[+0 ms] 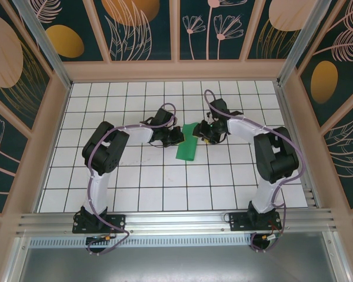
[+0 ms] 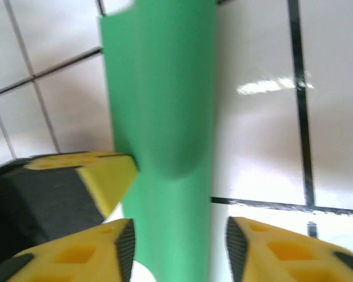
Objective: Fold a paper plane with a square sheet of paper (pick it up from the middle)
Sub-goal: Fold the square sheet of paper in half at the center of the table.
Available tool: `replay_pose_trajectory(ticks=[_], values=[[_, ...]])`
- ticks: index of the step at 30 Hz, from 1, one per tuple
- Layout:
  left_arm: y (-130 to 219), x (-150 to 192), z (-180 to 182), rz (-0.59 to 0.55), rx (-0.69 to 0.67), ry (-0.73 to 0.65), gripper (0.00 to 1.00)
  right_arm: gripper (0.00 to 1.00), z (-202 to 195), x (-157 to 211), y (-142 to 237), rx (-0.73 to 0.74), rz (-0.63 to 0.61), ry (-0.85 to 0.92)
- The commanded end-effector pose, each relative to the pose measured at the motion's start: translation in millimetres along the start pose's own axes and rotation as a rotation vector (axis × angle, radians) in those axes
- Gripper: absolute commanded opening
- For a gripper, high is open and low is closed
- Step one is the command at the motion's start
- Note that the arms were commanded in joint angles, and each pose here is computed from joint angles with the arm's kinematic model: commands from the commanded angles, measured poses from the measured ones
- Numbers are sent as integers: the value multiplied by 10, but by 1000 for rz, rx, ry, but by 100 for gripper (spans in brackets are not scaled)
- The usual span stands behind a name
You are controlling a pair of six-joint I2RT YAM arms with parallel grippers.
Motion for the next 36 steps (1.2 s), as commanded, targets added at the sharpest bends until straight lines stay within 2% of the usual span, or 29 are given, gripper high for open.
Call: replay_pose_trajectory(ticks=[1,5,9,21,32,36], values=[[-224,257,860,45,-308,82,7,37,140,-22,-45,-38,-14,14],[-234,272,881,50,-311,92,6,20,167,-43,-252,-33,4,-2],[-229,298,905,54,-316,107,6,13,103,4,-436,-14,34,-36],[-232,342,1004,56,-355,139,5,9,-228,176,-543,54,76,-17],[-205,430,1173,53,-403,178,2,6,-670,311,-316,61,47,11],[-204,447,1182,56,-404,178,2,6,-555,198,-172,18,1,27]])
Point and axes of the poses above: each hand's point on the last joint's axis, 136 mm out from that joint toward the fingers, its own y axis back along the fingers, its own z axis along the line the jaws close on, x = y × z, the point moved 3 cm from there along y, back along the fingers, and after that the axes turned 4 degrees about y, right-handed, at the moved point
